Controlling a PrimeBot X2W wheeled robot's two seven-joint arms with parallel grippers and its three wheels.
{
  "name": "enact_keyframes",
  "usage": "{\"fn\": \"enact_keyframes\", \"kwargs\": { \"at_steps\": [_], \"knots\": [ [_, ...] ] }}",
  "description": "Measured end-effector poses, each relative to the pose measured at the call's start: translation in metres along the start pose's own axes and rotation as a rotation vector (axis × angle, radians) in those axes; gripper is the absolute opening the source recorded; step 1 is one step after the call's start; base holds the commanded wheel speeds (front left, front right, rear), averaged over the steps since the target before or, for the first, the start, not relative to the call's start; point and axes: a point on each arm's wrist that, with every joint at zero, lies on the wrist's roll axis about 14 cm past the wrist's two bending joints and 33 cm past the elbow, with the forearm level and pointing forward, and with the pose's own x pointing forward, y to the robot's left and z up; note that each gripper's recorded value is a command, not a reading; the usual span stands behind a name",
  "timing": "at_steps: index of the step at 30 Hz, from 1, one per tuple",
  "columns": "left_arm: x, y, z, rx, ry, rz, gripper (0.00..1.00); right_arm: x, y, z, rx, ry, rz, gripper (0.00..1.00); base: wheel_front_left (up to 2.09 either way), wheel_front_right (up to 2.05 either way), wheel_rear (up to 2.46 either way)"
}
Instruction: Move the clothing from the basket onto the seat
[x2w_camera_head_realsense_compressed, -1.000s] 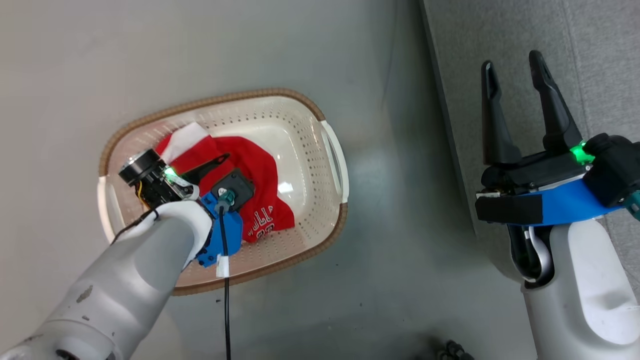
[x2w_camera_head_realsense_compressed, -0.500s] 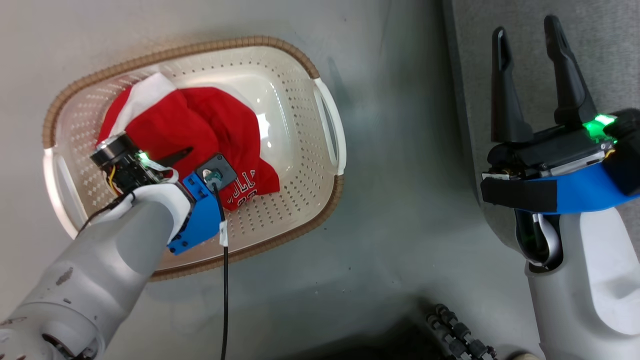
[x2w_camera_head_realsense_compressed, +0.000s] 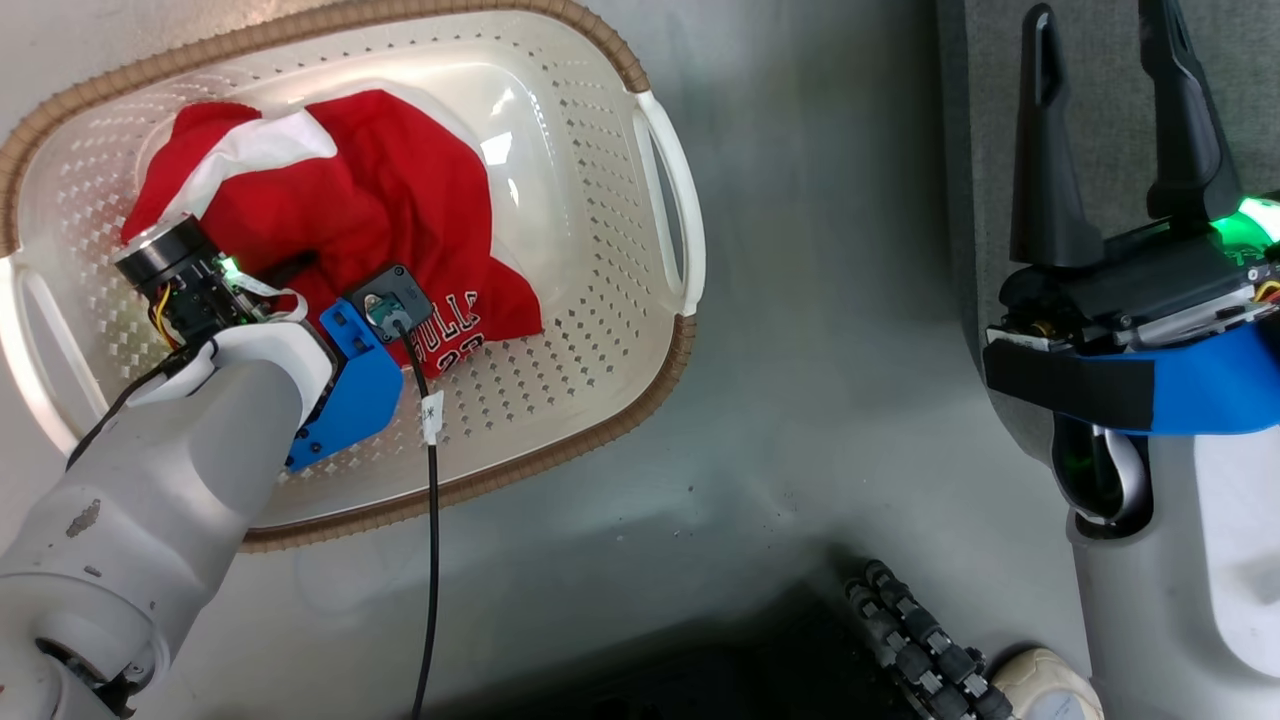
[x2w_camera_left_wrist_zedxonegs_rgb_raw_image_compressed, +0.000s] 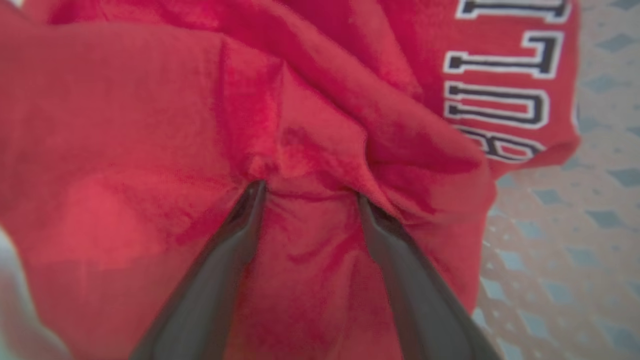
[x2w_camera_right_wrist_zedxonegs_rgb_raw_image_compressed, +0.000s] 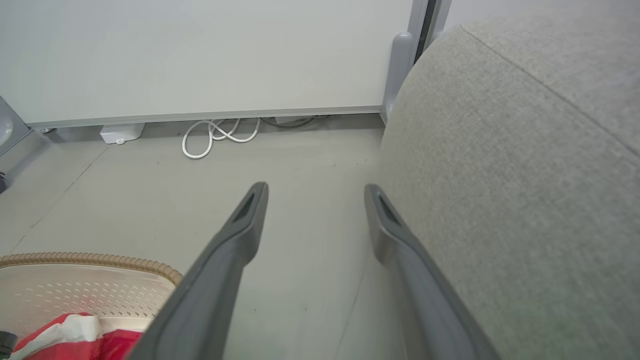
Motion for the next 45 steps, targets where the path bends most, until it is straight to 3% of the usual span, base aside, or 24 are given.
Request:
{"fn": "enact_keyframes", "kwargs": {
  "at_steps": [7, 8, 9, 10, 23, 45],
  "knots": [
    [0.007, 0.001, -0.001, 0.018, 0.015, -0.005, 1.00, 0.001, -0.004, 0.000, -0.011, -0.008, -0.008, 1.00, 0.00, 0.00, 0.00],
    [0.008, 0.001, -0.002, 0.022, 0.023, -0.006, 0.76, 0.001, -0.004, 0.001, -0.012, -0.010, -0.007, 1.00, 0.00, 0.00, 0.00],
    [0.008, 0.001, -0.002, 0.021, 0.030, -0.005, 0.13, 0.001, -0.004, 0.002, -0.012, -0.012, -0.008, 1.00, 0.00, 0.00, 0.00],
    [0.008, 0.000, -0.002, 0.023, 0.033, -0.006, 0.00, 0.001, -0.004, 0.002, -0.013, -0.013, -0.008, 1.00, 0.00, 0.00, 0.00],
    [-0.003, 0.004, 0.012, 0.005, -0.006, 0.011, 0.00, 0.003, -0.004, 0.013, -0.009, -0.037, -0.010, 1.00, 0.00, 0.00, 0.00],
    [-0.086, -0.002, 0.104, -0.008, -0.362, 0.097, 0.00, 0.002, 0.013, 0.080, 0.021, -0.170, 0.017, 1.00, 0.00, 0.00, 0.00]
  ]
}}
